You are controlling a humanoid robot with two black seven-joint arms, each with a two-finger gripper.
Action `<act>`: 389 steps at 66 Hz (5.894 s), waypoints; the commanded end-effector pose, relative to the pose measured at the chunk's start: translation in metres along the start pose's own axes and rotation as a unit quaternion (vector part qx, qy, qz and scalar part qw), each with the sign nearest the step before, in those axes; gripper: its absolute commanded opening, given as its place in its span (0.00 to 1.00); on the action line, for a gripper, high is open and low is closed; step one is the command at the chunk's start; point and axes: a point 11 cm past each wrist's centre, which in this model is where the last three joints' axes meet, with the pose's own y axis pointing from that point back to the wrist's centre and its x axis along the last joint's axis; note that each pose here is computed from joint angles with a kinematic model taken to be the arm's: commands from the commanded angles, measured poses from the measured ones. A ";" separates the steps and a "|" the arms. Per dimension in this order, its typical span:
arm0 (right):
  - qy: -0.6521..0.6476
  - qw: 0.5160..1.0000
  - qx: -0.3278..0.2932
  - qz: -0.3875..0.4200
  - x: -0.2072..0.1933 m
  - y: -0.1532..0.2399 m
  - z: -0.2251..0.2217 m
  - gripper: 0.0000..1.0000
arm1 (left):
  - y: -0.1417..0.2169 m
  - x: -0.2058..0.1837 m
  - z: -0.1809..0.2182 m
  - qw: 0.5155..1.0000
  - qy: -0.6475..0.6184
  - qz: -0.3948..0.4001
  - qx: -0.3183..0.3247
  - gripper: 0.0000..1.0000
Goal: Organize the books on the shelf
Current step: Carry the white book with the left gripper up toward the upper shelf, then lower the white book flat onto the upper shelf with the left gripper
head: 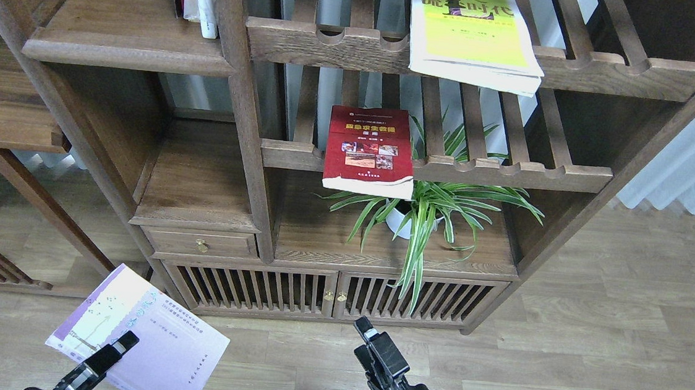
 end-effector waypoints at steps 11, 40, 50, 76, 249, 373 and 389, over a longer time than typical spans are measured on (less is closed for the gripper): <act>0.000 1.000 0.001 0.001 0.000 0.000 0.000 0.98 | 0.011 0.009 0.023 0.998 0.003 0.020 -0.058 0.07; 0.002 1.000 0.000 0.005 0.003 0.002 0.000 0.98 | 0.033 0.013 0.090 0.985 -0.013 0.031 -0.169 0.05; 0.003 1.000 0.000 0.009 0.006 0.002 -0.001 0.98 | 0.031 0.001 0.123 0.978 -0.031 0.013 -0.206 0.05; 0.011 1.000 0.002 0.014 0.009 -0.001 -0.007 0.98 | 0.035 -0.018 0.176 0.973 -0.105 0.003 -0.207 0.07; 0.006 1.000 0.014 0.026 0.015 -0.001 -0.015 0.98 | -0.013 -0.313 0.351 0.839 -0.486 -0.161 -0.185 0.08; 0.002 1.000 0.011 0.023 0.014 0.000 -0.011 0.98 | -0.119 -0.399 0.398 0.878 -0.437 -0.094 -0.169 0.07; 0.001 1.000 0.011 0.023 0.013 0.001 -0.010 0.98 | -0.129 -0.404 0.393 0.875 -0.452 -0.080 -0.152 0.07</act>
